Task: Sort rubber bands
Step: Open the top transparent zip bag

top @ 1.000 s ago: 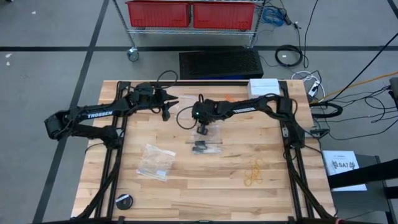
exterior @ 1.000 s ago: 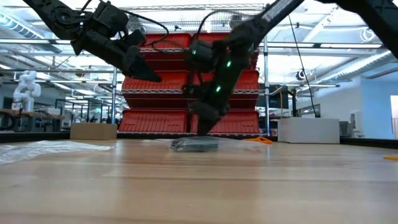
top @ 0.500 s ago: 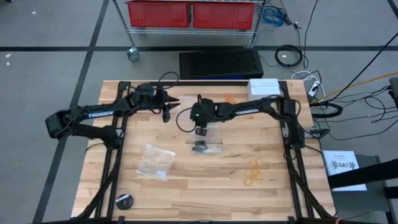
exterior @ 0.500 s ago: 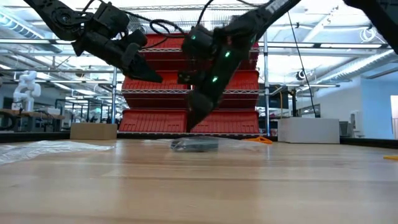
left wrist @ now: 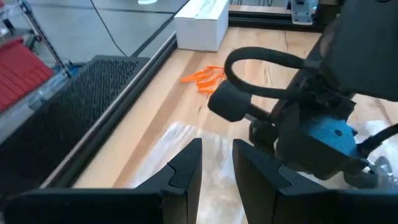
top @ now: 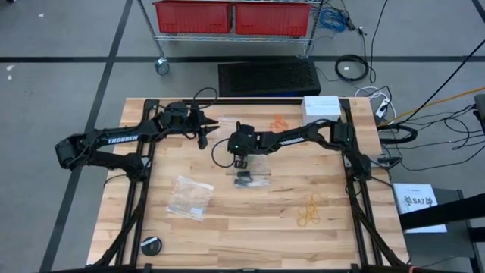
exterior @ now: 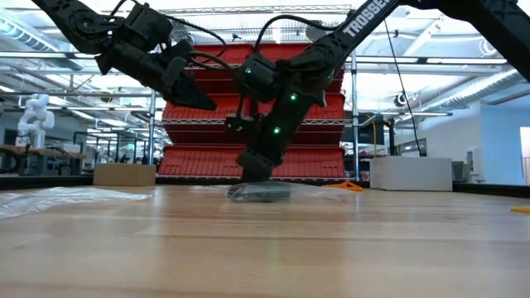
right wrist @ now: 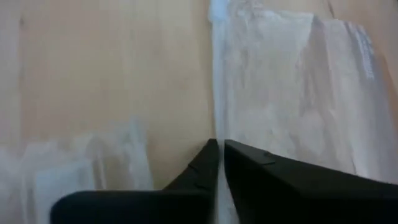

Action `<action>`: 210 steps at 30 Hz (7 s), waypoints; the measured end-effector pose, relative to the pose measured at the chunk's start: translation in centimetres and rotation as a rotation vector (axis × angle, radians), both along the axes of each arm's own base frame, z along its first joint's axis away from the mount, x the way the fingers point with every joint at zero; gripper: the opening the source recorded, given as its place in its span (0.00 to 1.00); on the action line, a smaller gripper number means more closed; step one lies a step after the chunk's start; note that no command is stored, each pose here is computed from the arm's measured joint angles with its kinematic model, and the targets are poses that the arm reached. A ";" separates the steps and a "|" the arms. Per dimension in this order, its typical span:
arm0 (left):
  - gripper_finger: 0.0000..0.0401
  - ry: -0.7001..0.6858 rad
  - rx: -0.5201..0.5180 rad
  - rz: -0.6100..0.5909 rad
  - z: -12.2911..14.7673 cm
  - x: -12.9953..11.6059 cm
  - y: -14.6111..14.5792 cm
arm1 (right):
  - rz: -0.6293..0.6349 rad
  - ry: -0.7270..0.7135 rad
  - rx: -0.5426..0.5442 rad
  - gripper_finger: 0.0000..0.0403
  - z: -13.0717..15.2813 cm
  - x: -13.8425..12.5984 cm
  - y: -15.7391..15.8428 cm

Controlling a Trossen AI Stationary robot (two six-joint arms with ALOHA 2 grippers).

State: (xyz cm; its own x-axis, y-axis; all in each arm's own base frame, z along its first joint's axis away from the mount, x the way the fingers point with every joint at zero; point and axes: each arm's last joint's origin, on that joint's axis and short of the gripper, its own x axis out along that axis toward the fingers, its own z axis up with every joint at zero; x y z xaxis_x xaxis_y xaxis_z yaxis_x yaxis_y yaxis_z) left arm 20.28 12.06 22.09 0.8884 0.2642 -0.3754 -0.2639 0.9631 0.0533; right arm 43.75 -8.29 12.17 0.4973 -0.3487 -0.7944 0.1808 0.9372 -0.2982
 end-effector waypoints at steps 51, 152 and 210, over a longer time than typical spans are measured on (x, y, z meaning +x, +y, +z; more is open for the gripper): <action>0.04 -0.375 0.092 -0.417 2.8 3.7 -4.5 | 0.008 -0.217 0.134 0.00 22.1 -11.5 9.1; 0.24 -0.244 0.111 -0.324 1.5 3.5 -3.9 | -0.089 0.125 0.232 0.17 16.0 -10.0 9.4; 0.32 -0.191 0.084 -0.238 1.0 2.9 -2.5 | 0.050 -0.094 0.103 0.00 13.8 -9.9 7.5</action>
State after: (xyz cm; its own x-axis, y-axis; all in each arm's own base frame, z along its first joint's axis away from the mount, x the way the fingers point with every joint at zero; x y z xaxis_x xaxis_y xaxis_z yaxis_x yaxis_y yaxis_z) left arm 23.18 9.61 23.08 0.9814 0.0630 -0.1816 -0.0442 0.9934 0.1061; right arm 33.89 -0.75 25.93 0.5856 -0.2408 -0.7740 0.1558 0.9705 -0.1841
